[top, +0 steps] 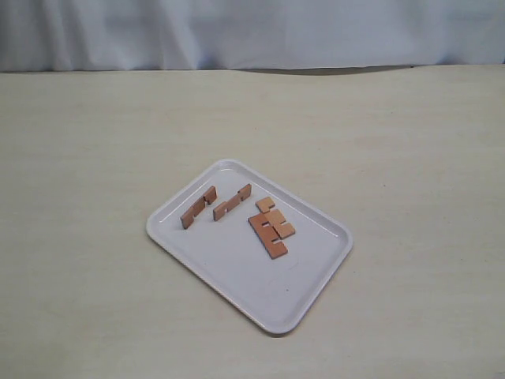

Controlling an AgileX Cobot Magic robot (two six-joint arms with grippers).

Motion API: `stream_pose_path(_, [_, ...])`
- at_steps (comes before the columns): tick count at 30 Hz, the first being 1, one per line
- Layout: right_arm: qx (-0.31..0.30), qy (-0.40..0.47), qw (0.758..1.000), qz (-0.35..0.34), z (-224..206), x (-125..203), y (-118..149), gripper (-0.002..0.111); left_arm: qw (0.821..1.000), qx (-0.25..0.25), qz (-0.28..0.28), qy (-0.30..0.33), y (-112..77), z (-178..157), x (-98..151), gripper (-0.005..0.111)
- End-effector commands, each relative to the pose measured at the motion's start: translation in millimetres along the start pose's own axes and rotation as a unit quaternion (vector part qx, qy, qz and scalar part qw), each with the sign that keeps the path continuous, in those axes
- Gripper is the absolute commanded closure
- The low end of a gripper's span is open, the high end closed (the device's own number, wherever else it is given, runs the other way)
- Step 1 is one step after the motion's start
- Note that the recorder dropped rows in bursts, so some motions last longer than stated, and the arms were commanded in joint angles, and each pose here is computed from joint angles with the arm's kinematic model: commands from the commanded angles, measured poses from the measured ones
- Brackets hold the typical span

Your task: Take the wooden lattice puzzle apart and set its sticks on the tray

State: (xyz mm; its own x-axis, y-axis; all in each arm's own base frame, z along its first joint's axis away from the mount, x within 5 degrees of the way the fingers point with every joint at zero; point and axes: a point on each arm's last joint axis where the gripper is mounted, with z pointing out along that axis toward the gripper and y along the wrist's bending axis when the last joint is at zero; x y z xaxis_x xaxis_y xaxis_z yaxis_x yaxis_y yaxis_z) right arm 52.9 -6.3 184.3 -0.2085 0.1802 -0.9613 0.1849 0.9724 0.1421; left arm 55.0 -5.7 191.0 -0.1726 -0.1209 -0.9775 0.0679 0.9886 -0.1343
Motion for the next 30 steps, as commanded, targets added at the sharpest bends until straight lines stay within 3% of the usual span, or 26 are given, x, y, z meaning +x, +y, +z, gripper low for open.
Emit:
stream_pose_path(1, [0.000, 0.005, 1.000, 0.000, 0.7, 1.2, -0.1, 0.102, 0.999, 0.002, -0.024, 0.037, -0.2, -0.2, 7.1, 0.107])
stream_pose_path(7, [0.000, 0.005, 1.000, 0.000, 0.7, 1.2, -0.1, 0.102, 0.997, 0.005, -0.049, 0.055, -1.2, -0.5, 10.4, 0.107])
stream_pose_path(21, [0.000, 0.005, 1.000, 0.000, 0.7, 1.2, -0.1, 0.102, 0.999, -0.005, -0.013, 0.047, 1.0, -0.4, 9.0, 0.107])
stream_pose_path(26, [0.000, 0.005, 1.000, 0.000, 0.7, 1.2, -0.1, 0.102, 0.996, -0.030, 0.073, 0.043, 6.3, -0.5, 7.9, 0.107])
stream_pose_path(30, [0.000, 0.005, 1.000, 0.000, 0.7, 1.2, -0.1, 0.102, 0.995, -0.033, 0.084, 0.043, 6.9, -0.5, 7.7, 0.107])
